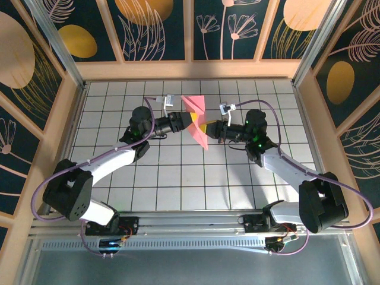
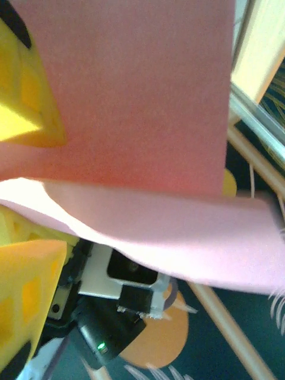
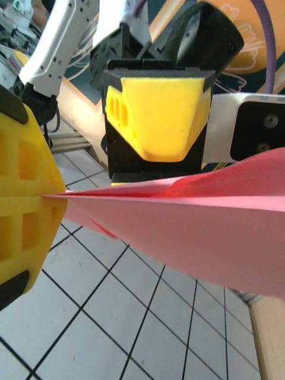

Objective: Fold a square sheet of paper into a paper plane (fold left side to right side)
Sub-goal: Turn over the paper at the center of the table.

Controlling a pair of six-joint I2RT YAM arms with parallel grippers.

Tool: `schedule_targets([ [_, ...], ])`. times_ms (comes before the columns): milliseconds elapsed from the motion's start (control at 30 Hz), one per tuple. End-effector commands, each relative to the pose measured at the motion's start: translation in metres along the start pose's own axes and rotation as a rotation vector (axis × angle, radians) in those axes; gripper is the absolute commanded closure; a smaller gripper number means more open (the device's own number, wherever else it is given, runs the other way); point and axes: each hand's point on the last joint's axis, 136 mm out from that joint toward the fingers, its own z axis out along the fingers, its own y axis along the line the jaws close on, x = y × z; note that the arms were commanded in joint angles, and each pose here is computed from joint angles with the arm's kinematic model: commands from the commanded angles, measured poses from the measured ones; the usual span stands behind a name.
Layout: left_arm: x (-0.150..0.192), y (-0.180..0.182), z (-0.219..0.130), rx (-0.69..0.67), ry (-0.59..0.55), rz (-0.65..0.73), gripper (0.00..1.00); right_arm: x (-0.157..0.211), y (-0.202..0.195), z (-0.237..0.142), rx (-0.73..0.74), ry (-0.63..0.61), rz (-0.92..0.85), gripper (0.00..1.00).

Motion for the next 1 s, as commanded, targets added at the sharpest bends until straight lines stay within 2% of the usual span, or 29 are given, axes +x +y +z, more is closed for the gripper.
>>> schedule_targets([
  [0,-0.020,0.000,-0.009,-0.114,-0.075,0.090,0.48,-0.014,-0.001,-0.004,0.069,-0.024,-0.061,1.00],
  [133,-0.035,0.029,-0.034,-0.349,-0.179,0.127,0.39,-0.016,-0.018,-0.010,0.199,-0.027,-0.075,1.00],
  [233,-0.046,0.051,-0.068,-0.553,-0.287,0.140,0.31,-0.020,-0.032,-0.016,0.342,-0.042,-0.104,1.00],
  [433,-0.060,0.068,-0.140,-0.844,-0.483,0.179,0.22,-0.026,-0.058,-0.030,0.810,0.016,-0.292,1.00],
  [567,-0.064,0.067,-0.177,-0.949,-0.588,0.194,0.18,-0.028,-0.079,-0.044,1.124,0.103,-0.384,1.00],
  [767,-0.065,0.064,-0.210,-1.034,-0.689,0.186,0.17,-0.009,-0.104,-0.046,1.468,0.326,-0.563,1.00],
  [867,-0.065,0.062,-0.214,-1.040,-0.700,0.187,0.15,0.008,-0.119,-0.041,1.589,0.458,-0.662,1.00],
  [967,-0.066,0.062,-0.214,-1.040,-0.699,0.187,0.15,0.028,-0.136,-0.033,1.650,0.573,-0.703,1.00],
])
